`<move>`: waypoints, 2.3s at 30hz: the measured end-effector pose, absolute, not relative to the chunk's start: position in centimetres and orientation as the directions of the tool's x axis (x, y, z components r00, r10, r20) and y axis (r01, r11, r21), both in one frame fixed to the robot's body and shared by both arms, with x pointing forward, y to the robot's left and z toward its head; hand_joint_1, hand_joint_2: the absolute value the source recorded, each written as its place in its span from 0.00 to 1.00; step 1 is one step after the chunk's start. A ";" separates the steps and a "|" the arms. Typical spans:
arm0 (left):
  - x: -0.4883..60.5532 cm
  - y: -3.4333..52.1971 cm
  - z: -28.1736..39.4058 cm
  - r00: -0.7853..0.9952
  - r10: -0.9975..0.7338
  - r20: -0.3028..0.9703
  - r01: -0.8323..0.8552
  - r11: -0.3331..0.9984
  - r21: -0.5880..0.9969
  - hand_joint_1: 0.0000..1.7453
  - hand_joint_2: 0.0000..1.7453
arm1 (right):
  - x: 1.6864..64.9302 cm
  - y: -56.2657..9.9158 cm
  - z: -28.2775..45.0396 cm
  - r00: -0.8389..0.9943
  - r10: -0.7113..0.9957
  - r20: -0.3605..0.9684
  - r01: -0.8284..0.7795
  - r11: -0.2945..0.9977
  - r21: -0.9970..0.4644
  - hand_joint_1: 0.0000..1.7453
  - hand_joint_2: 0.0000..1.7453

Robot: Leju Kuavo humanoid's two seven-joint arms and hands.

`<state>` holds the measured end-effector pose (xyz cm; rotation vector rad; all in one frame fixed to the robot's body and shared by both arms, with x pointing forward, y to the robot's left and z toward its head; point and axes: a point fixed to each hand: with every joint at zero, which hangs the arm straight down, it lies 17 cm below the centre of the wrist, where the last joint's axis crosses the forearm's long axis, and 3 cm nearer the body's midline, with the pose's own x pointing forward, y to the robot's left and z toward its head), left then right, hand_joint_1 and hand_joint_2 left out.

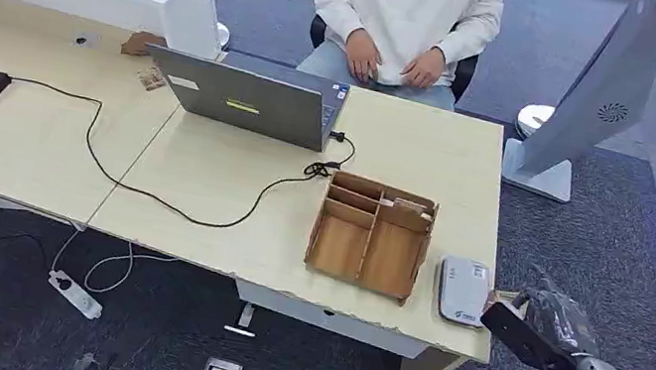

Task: Pass the card to the sensor for recognition and then transmit it.

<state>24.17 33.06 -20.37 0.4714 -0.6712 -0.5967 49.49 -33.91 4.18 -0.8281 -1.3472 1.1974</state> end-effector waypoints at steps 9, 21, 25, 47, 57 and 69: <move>24.7 33.2 -20.3 0.590 -0.672 0.447 0.368 0.717 0.592 0.00 0.00 | 50.3 -35.2 6.7 -0.148 0.949 0.279 -0.092 0.268 -0.959 1.00 1.00; 26.1 32.7 -19.8 0.538 -0.649 0.539 0.327 0.749 0.576 0.00 0.00 | 58.4 -32.3 31.7 -0.352 0.818 0.455 0.202 0.541 -0.816 1.00 1.00; 25.5 32.6 -20.4 0.560 -0.638 0.528 0.326 0.756 0.568 0.00 0.00 | 58.1 -31.1 34.0 -0.397 0.805 0.440 0.235 0.553 -0.799 1.00 1.00; 24.2 33.7 -21.9 0.615 -0.640 0.461 0.378 0.752 0.540 0.00 0.00 | 62.3 -23.9 43.3 -0.524 0.831 0.186 0.272 0.370 -0.888 1.00 1.00; 24.1 37.8 -21.1 0.644 -0.670 0.369 0.421 0.713 0.561 0.00 0.00 | 65.3 -19.9 40.5 -0.509 0.835 0.210 0.147 0.324 -0.934 1.00 1.00; 23.6 37.9 -20.5 0.614 -0.691 0.381 0.438 0.700 0.563 0.00 0.00 | 65.9 -19.1 36.1 -0.478 0.844 0.243 0.055 0.305 -0.951 0.00 1.00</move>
